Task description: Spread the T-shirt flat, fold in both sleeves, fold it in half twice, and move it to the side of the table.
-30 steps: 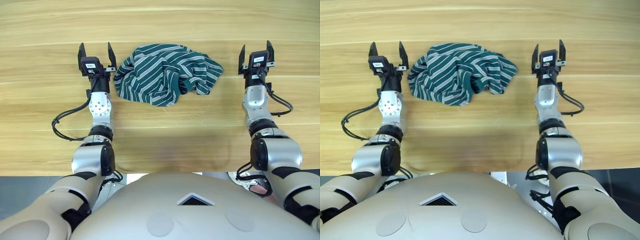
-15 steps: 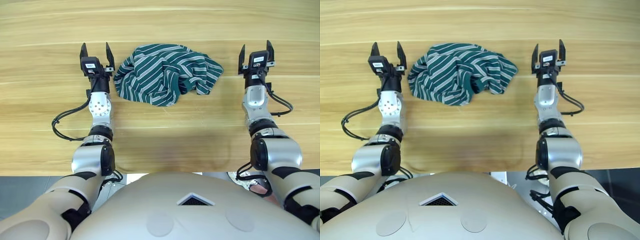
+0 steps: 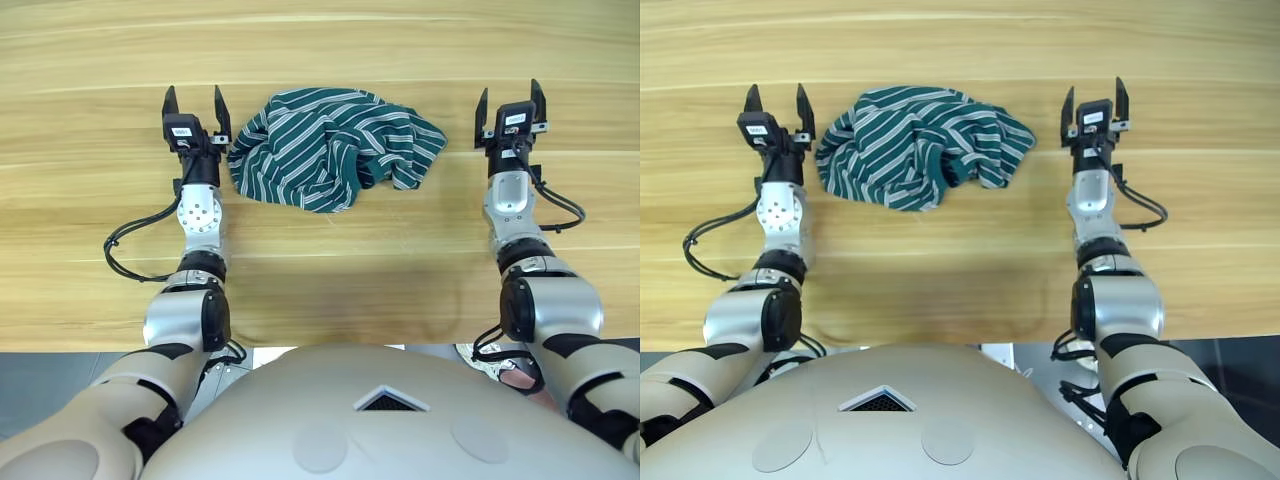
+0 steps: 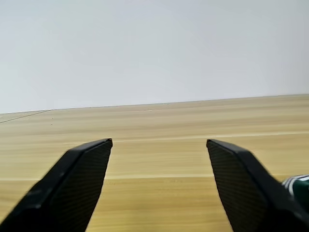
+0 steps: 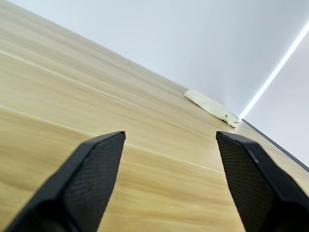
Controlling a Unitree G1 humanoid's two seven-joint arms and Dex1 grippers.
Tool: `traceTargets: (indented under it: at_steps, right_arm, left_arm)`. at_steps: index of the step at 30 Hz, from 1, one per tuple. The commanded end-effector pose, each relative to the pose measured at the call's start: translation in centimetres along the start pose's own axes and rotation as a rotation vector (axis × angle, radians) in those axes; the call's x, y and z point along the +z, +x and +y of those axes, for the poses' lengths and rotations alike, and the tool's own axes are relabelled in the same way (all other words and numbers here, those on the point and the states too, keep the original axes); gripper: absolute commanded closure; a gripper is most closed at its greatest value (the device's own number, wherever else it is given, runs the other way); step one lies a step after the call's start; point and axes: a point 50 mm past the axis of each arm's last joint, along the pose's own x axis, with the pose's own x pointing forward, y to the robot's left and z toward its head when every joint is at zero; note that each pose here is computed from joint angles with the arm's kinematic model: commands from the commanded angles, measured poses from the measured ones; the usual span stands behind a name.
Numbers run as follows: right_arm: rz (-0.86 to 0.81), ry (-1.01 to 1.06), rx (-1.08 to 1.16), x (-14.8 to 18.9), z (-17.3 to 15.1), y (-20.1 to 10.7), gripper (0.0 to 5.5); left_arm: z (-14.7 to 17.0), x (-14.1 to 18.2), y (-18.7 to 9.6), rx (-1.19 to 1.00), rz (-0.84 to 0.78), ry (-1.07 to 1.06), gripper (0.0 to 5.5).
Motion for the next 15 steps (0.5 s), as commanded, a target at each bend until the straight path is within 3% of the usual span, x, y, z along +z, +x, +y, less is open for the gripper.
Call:
traceTargets:
  at_steps: [1, 4, 5, 8, 10, 13, 15]
  right_arm:
    - [-0.019, 0.009, 0.05, 0.1, 0.9, -0.5, 2.03]
    - [-0.021, 0.006, 0.075, 0.0, 1.4, -0.7, 2.03]
    - [-0.049, -0.004, 0.083, 0.1, 1.3, -1.1, 2.03]
    - [-0.102, -0.031, 0.106, -0.3, 0.4, -2.7, 2.03]
    - [-0.105, -0.058, 0.128, -0.7, -0.2, -3.7, 2.03]
    - [-0.148, -0.099, 0.169, -0.2, -0.5, -4.2, 2.03]
    - [-0.19, -0.122, 0.219, 0.6, -0.4, -4.4, 2.03]
  left_arm:
    - [0.1, 0.3, 0.2, -0.011, -0.022, -0.027, 1.86]
    - [0.0, 0.7, 0.1, -0.056, -0.055, -0.043, 1.86]
    - [-0.7, 1.4, -0.7, -0.172, -0.119, -0.04, 1.86]
    - [-3.6, 3.2, -6.7, -0.673, -0.261, 0.068, 1.86]
    - [-4.1, 4.0, -10.9, -0.895, -0.218, 0.043, 1.86]
    - [-4.1, 5.5, -15.1, -1.113, -0.149, 0.028, 1.86]
    - [-3.5, 5.8, -15.9, -1.162, -0.089, 0.109, 1.86]
